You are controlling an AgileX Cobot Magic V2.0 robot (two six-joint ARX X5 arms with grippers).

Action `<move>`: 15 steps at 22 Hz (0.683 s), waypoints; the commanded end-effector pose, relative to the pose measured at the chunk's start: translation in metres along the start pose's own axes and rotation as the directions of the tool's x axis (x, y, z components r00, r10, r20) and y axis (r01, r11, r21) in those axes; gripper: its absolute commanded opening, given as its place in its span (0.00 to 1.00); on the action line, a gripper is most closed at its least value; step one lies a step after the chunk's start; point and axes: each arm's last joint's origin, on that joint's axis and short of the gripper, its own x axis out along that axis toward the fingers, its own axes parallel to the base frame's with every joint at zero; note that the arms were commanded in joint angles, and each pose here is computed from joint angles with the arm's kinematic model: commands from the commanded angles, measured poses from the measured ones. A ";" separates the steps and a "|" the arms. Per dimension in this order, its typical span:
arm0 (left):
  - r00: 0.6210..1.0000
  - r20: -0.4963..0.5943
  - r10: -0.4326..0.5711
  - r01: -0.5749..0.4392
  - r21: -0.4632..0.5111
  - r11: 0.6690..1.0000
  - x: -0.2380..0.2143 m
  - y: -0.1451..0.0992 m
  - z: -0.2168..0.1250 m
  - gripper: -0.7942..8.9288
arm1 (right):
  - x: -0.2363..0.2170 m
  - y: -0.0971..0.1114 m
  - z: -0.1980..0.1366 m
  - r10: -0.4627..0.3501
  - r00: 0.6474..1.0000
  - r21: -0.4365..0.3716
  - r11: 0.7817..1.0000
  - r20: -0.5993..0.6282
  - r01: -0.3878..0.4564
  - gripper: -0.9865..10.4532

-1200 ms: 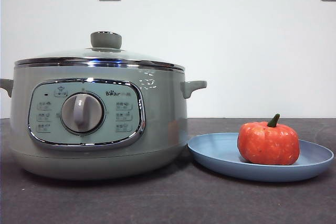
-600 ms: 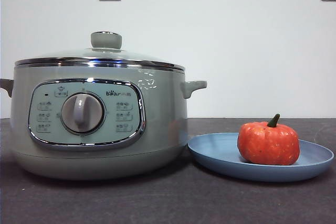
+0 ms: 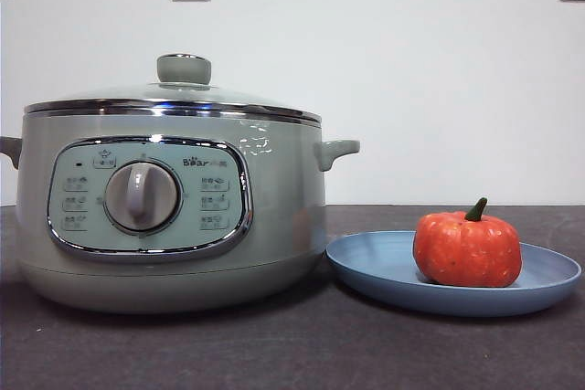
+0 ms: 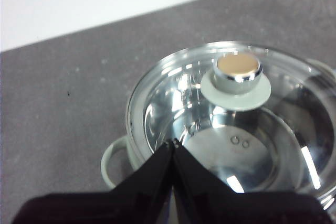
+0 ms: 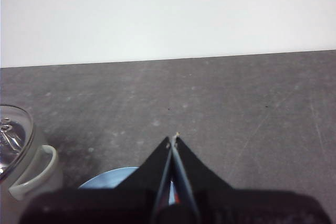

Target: Take the pumpkin out from the steamer,put the pumpkin in the blue plate,close the lid

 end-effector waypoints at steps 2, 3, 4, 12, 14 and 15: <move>1.000 -0.014 0.004 -0.004 -0.007 1.000 0.000 0.000 -0.003 0.08 | 0.001 0.000 -0.005 -0.004 1.000 -0.001 1.000 -0.023 0.004 0.07; 1.000 -0.015 0.005 -0.005 -0.007 1.000 0.000 0.000 -0.003 0.08 | 0.001 0.000 -0.006 -0.004 0.999 -0.005 1.000 -0.032 0.004 0.07; 1.000 -0.015 0.004 -0.004 -0.007 1.000 0.000 0.000 -0.003 0.08 | 0.001 0.000 -0.006 -0.006 0.999 -0.008 1.000 -0.040 0.005 0.07; 1.000 -0.023 0.003 -0.004 -0.004 1.000 -0.004 0.000 -0.005 0.08 | 0.000 -0.002 -0.013 -0.017 0.995 -0.035 0.999 -0.102 0.013 0.07; 0.999 0.002 0.033 -0.033 0.011 0.999 -0.016 0.005 -0.007 0.08 | 0.000 -0.002 -0.014 -0.019 0.993 -0.042 0.999 -0.116 0.015 0.07; 0.999 0.020 0.038 -0.038 0.008 0.999 -0.023 0.008 -0.008 0.08 | 0.000 -0.002 -0.015 -0.021 0.992 -0.045 0.999 -0.123 0.015 0.07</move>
